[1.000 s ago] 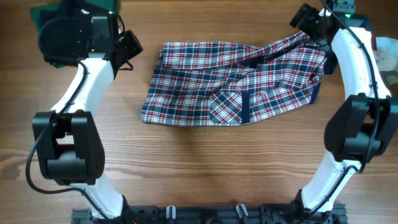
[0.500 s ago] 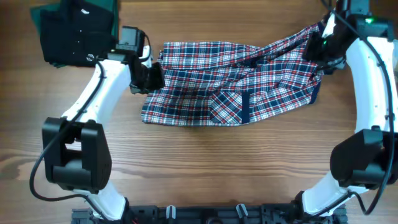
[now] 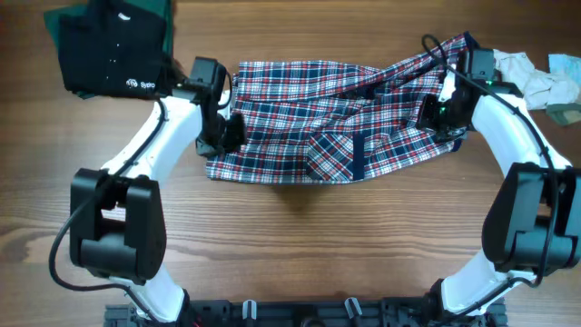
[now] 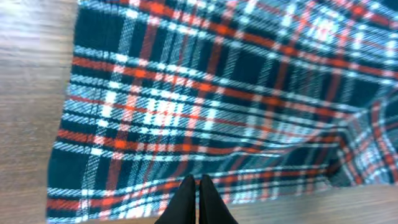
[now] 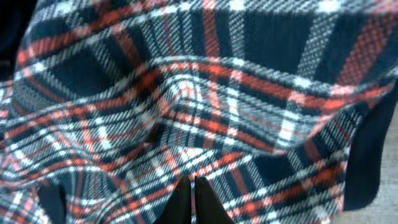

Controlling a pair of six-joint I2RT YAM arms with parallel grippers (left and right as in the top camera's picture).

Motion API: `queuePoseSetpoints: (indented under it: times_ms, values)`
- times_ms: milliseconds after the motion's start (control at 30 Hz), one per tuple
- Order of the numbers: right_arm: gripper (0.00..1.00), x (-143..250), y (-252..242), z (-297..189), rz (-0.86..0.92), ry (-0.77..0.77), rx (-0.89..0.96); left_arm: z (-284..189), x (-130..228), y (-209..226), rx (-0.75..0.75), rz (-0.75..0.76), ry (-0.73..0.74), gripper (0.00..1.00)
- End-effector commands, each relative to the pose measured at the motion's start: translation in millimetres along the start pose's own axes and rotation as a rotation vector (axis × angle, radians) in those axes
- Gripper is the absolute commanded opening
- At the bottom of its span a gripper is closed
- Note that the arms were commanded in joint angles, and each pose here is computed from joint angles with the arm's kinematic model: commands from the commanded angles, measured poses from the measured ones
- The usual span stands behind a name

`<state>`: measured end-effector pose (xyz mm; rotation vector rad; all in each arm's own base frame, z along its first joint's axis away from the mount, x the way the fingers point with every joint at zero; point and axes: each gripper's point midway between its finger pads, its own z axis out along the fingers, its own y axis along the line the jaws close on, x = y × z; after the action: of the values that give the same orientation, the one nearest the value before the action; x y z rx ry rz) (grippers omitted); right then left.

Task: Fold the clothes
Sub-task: 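Grasp the near edges of the shirt with both grippers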

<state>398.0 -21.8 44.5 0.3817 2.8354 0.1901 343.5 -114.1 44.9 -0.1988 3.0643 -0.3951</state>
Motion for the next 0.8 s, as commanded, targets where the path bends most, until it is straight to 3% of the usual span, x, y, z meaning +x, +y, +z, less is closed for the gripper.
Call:
queuePoseSetpoints:
  times_ms: [0, 200, 400, 767]
  values:
    - [0.04, 2, -17, 8, 0.013, -0.002, 0.088, 7, 8, 5, -0.005, 0.016, -0.001, 0.04]
    - [0.04, 6, -44, 14, 0.069, -0.023, 0.225, 13, 6, 4, 0.009, 0.021, -0.020, 0.04]
    - [0.04, 10, -48, 25, 0.074, -0.049, 0.232, 13, -8, -3, 0.031, 0.040, -0.076, 0.04]
    - [0.04, 24, -58, 48, 0.073, -0.003, 0.265, 33, 7, 0, 0.014, 0.033, 0.008, 0.04]
